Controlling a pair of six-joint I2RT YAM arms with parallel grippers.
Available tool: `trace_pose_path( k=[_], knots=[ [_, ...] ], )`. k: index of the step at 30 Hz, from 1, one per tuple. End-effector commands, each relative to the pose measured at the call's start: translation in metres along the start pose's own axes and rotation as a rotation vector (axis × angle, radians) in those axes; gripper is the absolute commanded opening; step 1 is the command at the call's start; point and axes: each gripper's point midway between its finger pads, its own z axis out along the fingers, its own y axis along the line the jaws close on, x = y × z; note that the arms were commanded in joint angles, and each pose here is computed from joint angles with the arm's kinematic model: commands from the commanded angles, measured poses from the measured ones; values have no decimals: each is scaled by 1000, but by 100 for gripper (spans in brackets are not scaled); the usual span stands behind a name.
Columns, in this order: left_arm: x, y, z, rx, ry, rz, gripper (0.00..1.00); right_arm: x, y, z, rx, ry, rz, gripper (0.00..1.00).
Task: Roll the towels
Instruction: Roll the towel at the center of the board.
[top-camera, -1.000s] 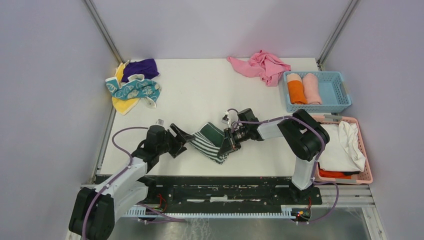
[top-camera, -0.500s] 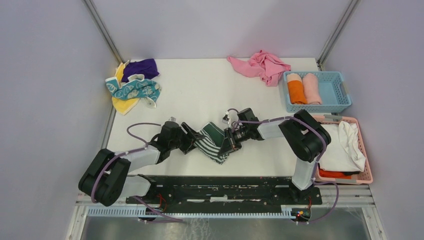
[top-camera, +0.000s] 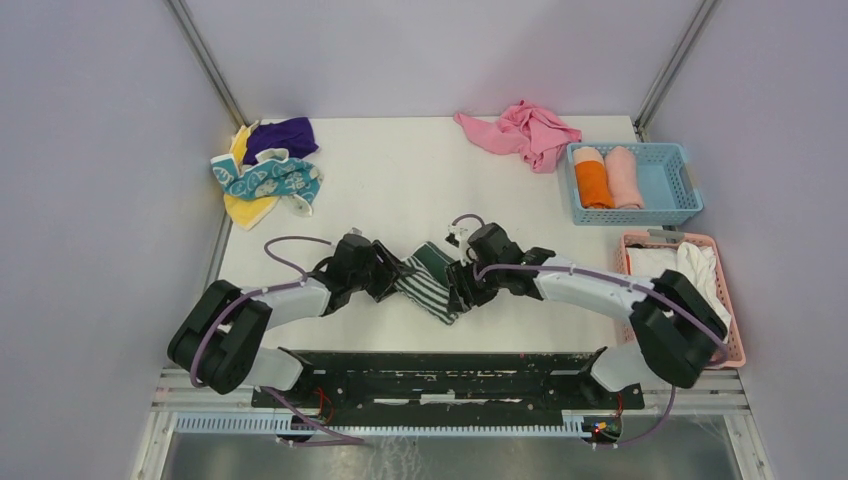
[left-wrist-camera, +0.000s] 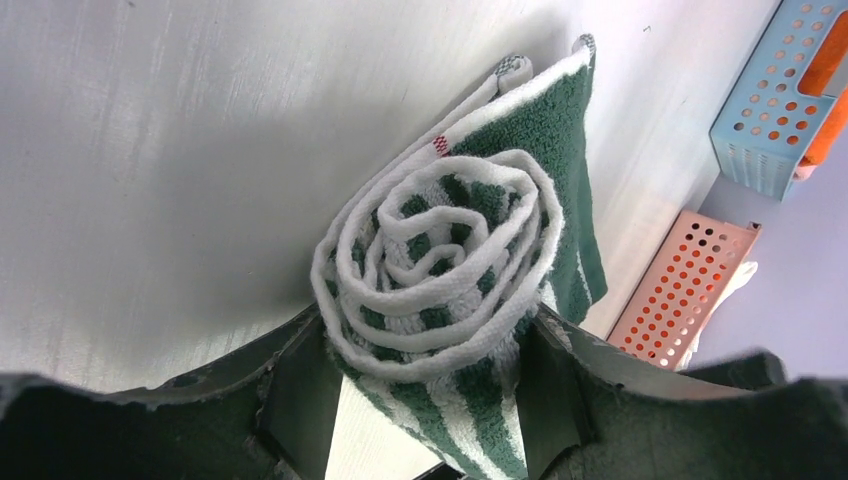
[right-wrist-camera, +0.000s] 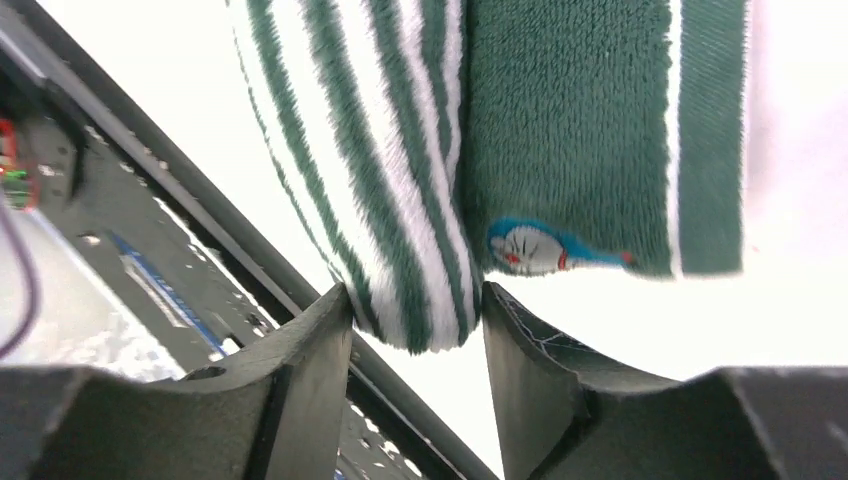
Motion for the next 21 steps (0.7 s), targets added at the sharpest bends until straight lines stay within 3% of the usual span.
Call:
trace_pose_path(
  k=[1,4,11,17,21],
  knots=[
    [4,51,1,-211,-13,32,64,-17,-21,-45,375,-107,-218,58],
    [5,47,2,-208,-8,39,64,-37,-2,-62,463,-204,-347,67],
    [6,41,2,-207,-4,49,64,-57,51,-48,537,-285,-611,70],
    [9,41,1,-206,2,45,64,-56,64,-5,610,-237,-770,71],
    [9,41,1,-205,1,43,65,-42,45,20,693,-146,-824,73]
  ],
)
